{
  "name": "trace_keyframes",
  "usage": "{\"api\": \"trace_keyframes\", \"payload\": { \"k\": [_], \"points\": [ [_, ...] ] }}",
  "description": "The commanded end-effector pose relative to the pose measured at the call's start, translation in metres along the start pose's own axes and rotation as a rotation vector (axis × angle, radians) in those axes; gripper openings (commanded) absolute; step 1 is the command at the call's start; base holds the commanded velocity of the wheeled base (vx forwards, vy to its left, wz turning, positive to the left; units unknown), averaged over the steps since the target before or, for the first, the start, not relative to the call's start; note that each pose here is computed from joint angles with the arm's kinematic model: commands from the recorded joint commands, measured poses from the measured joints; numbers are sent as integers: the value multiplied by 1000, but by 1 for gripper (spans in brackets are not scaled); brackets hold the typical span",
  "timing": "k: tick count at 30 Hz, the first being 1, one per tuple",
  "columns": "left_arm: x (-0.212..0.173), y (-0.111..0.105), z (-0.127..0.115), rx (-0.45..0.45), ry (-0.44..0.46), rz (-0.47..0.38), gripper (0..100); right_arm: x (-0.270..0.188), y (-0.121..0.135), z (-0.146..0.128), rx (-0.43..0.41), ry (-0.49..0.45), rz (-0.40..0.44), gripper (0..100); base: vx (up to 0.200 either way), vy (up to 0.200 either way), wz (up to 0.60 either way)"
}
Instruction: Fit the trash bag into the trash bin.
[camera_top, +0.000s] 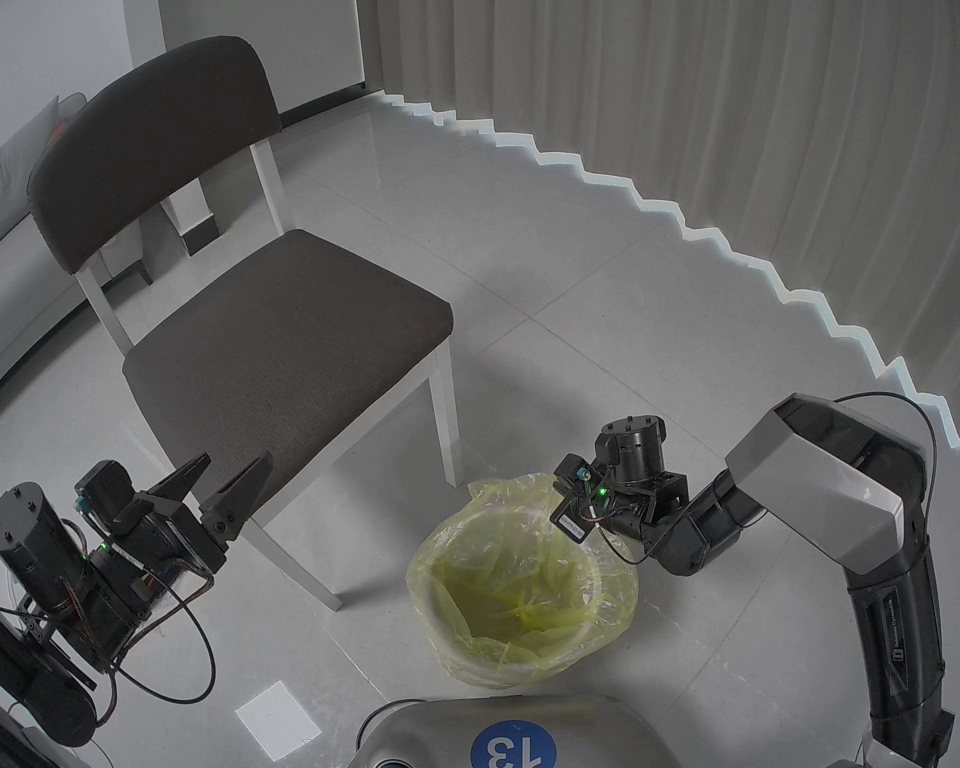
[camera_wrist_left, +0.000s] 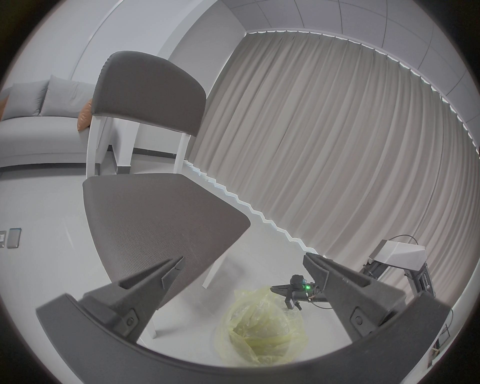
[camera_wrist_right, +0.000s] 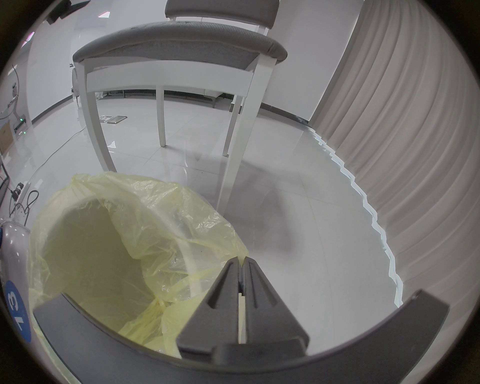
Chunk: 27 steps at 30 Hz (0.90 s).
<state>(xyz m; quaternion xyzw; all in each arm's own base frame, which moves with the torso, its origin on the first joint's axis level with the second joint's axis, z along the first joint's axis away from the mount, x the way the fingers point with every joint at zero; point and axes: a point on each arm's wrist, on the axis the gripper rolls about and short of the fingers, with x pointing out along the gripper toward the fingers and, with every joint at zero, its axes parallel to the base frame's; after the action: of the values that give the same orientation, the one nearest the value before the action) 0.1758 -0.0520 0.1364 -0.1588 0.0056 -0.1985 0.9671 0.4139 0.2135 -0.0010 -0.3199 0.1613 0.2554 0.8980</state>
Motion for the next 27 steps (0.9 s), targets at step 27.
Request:
{"api": "trace_keyframes", "payload": {
  "k": [27],
  "points": [
    [4,-18,-16,-31,74,-74,100,17,22,-16,-12,31,41,0,0,0,0]
  ]
}}
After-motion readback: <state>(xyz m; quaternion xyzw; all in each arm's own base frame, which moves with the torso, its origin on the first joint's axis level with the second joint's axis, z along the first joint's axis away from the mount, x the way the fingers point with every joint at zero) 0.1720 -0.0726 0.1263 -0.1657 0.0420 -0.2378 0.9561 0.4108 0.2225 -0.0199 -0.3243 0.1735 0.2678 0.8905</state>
